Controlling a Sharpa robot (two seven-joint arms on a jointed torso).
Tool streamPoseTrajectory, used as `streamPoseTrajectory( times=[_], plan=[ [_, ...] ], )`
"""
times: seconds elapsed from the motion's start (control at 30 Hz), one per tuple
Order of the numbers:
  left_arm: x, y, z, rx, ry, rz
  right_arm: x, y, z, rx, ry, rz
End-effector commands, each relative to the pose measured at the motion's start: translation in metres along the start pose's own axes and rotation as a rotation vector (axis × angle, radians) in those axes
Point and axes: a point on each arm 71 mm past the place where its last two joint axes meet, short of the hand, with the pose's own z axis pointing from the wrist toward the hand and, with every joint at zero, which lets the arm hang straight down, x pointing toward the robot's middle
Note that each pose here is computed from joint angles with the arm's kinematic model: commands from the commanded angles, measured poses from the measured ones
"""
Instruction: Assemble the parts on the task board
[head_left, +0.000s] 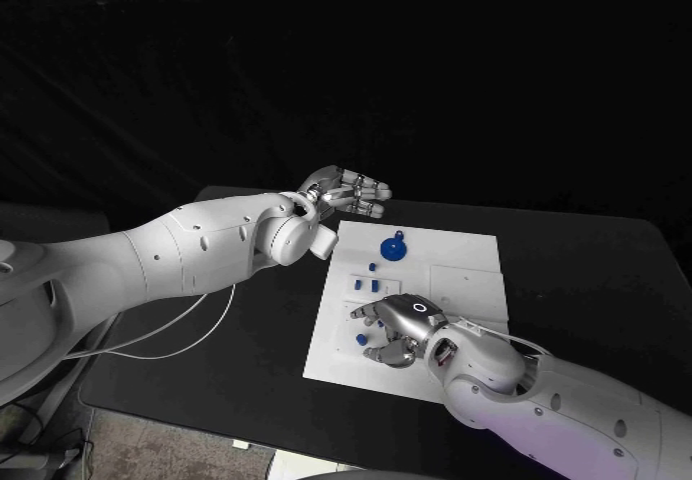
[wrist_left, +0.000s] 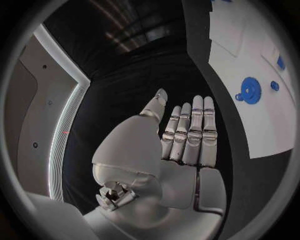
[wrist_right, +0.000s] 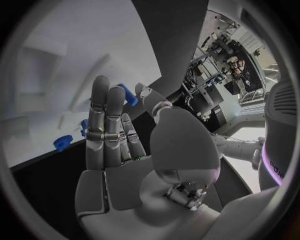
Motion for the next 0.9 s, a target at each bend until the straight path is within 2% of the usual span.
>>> streamPoseTrajectory(
  times=[0.03, 0.23, 0.47, 0.57, 0.77, 0.9],
  plan=[
    [-0.0005, -0.0006, -0.0003, 0.005, 0.011, 0.0, -0.01, 0.001, -0.003, -0.02, -0.046, 0.094],
    [-0.0025, 0.0003, -0.0013, 0.004, 0.01, 0.0, -0.03, -0.011, -0.008, 0.001, -0.057, 0.25],
    [-0.0081, 0.0034, -0.0034, 0.001, 0.0, 0.0, -0.051, -0.045, -0.021, 0.052, 0.076, 0.394],
    [-0.0101, 0.0053, -0.0046, -0.002, -0.003, 0.0, -0.059, -0.06, -0.028, 0.088, 0.104, 0.431],
    [-0.0125, 0.011, -0.0081, -0.01, -0.001, -0.005, -0.072, -0.096, -0.049, 0.224, 0.16, 0.494],
    [-0.0147, 0.0155, -0.0102, -0.019, -0.002, -0.007, -0.077, -0.117, -0.066, 0.318, 0.213, 0.487]
  ],
)
